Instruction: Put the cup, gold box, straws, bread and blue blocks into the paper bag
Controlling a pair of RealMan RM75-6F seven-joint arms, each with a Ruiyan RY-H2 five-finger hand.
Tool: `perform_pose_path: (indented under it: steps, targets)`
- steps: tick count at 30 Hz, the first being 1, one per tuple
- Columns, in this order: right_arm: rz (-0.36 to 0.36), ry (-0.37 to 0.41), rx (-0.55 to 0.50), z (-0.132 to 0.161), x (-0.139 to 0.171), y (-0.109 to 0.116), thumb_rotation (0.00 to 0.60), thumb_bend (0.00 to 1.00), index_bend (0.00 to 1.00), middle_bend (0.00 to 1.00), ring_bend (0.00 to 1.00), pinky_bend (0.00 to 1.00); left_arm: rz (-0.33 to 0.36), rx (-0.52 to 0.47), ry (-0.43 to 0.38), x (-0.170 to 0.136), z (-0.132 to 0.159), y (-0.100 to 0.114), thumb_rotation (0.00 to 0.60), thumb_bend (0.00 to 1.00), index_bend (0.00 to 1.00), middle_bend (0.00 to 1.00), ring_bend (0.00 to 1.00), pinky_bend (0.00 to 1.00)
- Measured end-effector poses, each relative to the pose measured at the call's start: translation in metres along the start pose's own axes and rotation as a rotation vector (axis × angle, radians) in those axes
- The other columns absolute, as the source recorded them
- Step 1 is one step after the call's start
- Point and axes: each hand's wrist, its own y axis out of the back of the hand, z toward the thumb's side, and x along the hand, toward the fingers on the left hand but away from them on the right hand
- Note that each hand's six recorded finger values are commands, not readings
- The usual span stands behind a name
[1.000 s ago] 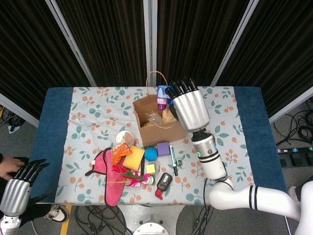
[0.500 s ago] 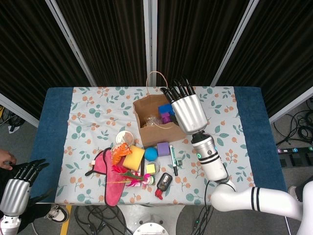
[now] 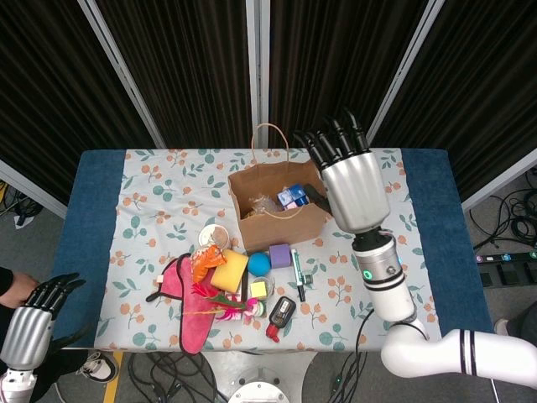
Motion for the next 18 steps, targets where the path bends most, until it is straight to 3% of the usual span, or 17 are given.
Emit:
perform_pose_path:
  steps: [6, 9, 13, 18]
  targets:
    - [-0.122, -0.029, 0.013, -0.031, 0.023, 0.07, 0.6, 0.01, 0.23, 0.3, 0.14, 0.07, 0.0, -0.004, -0.002, 0.001, 0.002, 0.0, 0.6, 0.17, 0.29, 0.31, 0.21, 0.26]
    - [-0.129, -0.048, 0.039, -0.05, 0.053, 0.084, 0.6, 0.01, 0.23, 0.3, 0.14, 0.07, -0.005, -0.006, -0.007, 0.0, 0.003, -0.001, 0.6, 0.17, 0.29, 0.31, 0.21, 0.26]
    - [-0.022, -0.108, 0.098, -0.082, 0.111, 0.073, 0.6, 0.0, 0.23, 0.3, 0.13, 0.07, -0.012, -0.002, -0.019, 0.0, 0.006, -0.003, 0.6, 0.17, 0.29, 0.31, 0.21, 0.26]
    - [0.208, -0.217, 0.183, -0.127, 0.2, 0.04, 0.6, 0.0, 0.22, 0.27, 0.1, 0.03, -0.014, -0.002, -0.018, 0.0, 0.007, -0.003, 0.6, 0.17, 0.29, 0.31, 0.21, 0.26]
